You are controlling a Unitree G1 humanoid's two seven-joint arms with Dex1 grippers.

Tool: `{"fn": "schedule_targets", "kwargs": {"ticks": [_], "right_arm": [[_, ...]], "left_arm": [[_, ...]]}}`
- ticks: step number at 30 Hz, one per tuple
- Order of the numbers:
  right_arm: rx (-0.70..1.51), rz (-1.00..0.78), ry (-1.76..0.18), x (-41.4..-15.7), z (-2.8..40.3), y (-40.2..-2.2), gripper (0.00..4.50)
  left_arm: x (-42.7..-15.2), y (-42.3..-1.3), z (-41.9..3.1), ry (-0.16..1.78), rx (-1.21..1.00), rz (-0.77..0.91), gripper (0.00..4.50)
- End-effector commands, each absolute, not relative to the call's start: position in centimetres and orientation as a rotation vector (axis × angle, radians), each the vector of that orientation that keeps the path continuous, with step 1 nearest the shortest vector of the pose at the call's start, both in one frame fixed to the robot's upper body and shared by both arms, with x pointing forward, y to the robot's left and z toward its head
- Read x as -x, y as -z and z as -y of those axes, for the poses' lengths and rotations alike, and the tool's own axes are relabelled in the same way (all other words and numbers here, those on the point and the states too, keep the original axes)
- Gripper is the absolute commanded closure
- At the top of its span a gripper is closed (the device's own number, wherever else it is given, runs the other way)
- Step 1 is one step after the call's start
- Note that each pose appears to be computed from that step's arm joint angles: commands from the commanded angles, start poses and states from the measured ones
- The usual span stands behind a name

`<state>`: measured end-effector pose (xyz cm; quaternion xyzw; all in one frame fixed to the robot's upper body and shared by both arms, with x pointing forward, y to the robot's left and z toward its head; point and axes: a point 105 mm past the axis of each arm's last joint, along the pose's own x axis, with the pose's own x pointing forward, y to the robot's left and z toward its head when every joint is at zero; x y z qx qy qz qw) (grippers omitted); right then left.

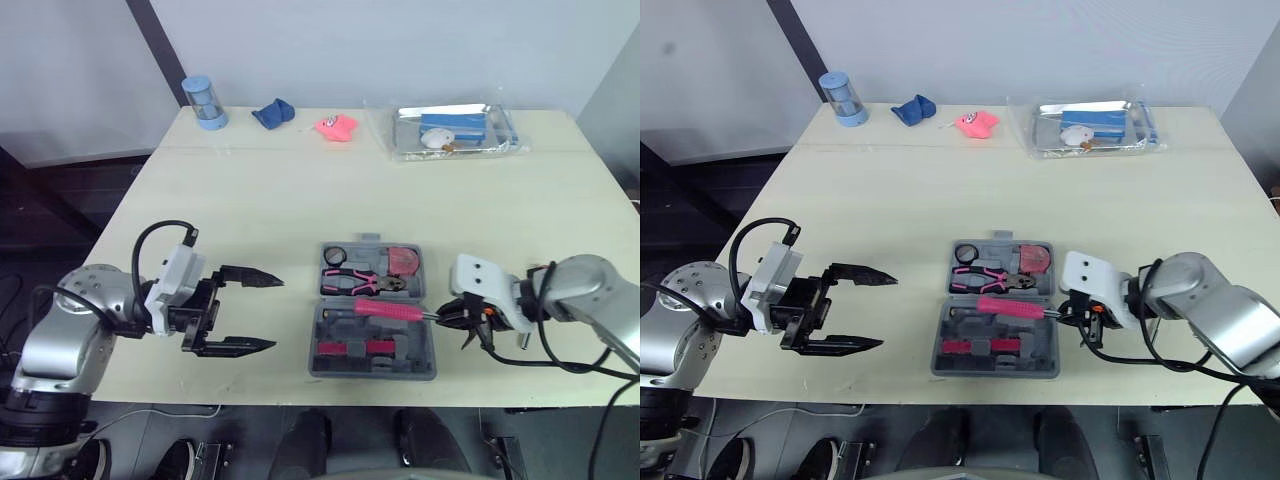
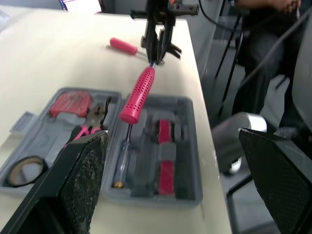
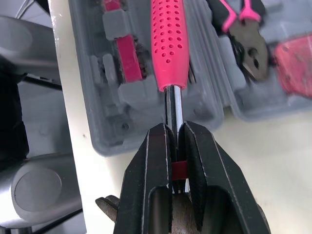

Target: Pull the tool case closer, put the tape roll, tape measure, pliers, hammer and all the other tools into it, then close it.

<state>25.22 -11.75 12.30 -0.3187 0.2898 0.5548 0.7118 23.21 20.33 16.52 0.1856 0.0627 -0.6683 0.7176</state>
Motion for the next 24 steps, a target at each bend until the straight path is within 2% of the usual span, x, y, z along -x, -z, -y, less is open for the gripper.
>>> {"fn": "schedule_targets", "kwargs": {"ticks": [1,9,24], "right_arm": [[0.783,-0.650,-1.250,-25.4,10.9,-12.2,4.39],[0.859,-0.670,-1.249,-25.8,9.1,-11.2,4.39],[0.866,-0.679,-1.273,-26.3,6.4,-10.1,4.39]], "left_arm": [[-22.7,-16.8,-21.5,1.509,-0.500,-0.155,0.00],[-22.3,-16.3,-21.8,1.535,-0.545,-0.190,0.00],[-21.5,-16.3,-22.1,1.536,-0.540,-0.223,0.00]]}}
